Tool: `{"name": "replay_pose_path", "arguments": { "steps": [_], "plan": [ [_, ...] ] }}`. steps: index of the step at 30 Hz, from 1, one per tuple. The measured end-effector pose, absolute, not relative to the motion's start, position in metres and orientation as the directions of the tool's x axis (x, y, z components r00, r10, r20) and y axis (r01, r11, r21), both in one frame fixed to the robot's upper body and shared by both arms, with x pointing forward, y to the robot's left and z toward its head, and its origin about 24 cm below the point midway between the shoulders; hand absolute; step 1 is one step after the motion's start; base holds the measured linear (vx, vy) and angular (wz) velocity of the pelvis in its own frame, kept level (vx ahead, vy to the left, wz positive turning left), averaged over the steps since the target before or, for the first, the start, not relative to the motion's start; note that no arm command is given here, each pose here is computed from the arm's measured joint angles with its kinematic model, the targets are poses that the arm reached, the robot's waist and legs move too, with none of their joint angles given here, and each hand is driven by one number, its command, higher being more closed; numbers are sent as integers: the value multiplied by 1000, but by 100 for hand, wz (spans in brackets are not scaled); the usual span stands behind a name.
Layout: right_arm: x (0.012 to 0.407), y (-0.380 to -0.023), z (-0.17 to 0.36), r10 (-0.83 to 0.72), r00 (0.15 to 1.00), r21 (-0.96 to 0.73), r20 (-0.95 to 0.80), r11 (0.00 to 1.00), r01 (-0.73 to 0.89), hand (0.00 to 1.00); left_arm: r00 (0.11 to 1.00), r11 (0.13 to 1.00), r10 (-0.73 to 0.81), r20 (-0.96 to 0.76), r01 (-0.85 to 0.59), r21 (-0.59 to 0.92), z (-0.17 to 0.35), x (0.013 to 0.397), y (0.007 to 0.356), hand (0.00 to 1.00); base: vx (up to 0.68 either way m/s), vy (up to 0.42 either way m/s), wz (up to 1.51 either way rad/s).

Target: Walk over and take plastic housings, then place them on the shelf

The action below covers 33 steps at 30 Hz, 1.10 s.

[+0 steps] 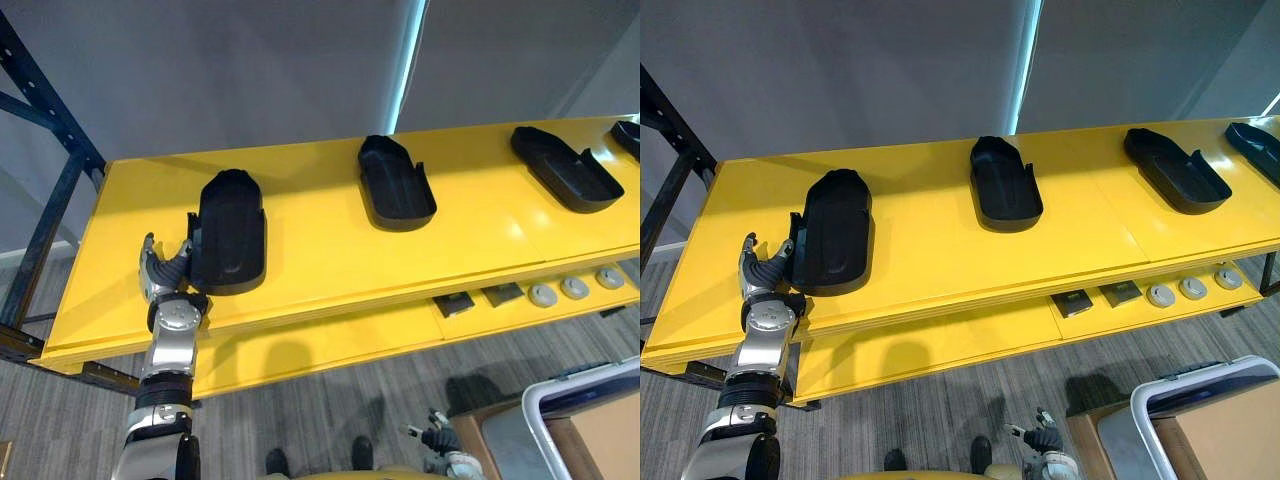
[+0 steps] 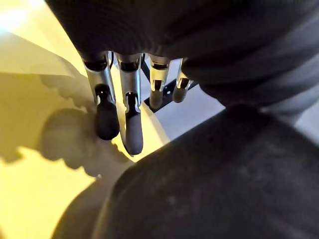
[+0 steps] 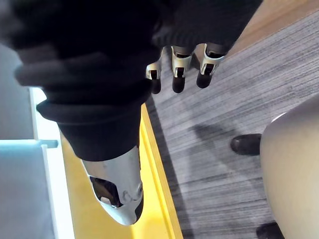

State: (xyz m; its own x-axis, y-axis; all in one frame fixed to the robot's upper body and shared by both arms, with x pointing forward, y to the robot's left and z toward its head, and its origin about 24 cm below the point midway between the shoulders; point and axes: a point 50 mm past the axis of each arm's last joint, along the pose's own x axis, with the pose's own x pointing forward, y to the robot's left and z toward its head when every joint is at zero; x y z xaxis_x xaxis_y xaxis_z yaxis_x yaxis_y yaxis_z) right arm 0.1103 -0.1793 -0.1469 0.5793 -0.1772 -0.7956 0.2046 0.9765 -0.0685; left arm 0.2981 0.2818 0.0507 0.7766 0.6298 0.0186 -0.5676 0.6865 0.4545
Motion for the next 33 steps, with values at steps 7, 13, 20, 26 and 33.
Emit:
{"name": "replay_pose_path", "arguments": {
  "steps": [7, 13, 20, 26, 33],
  "plan": [
    [110, -179, -147, -177, 579, -68, -796, 976, 205, 0, 762, 708, 646, 44, -621, 336, 62, 304, 270, 0, 0, 0, 0],
    [109, -179, -147, -180, 579, -70, -795, 976, 207, 0, 771, 749, 552, 318, -626, 217, 113, 295, 235, 0, 0, 0, 0],
    [107, -180, -147, -185, 583, -72, -791, 975, 212, 0, 729, 792, 476, 491, -598, 121, 135, 258, 206, 0, 2, -1, 1],
    [101, -182, -148, -193, 577, -80, -794, 973, 215, 0, 745, 801, 406, 530, -569, 187, 127, 216, 193, 100, 44, -7, 11],
    [99, -183, -148, -195, 576, -84, -794, 973, 214, 0, 834, 790, 355, 422, -509, 341, 95, 192, 190, 100, 44, 9, 4]
  ]
}}
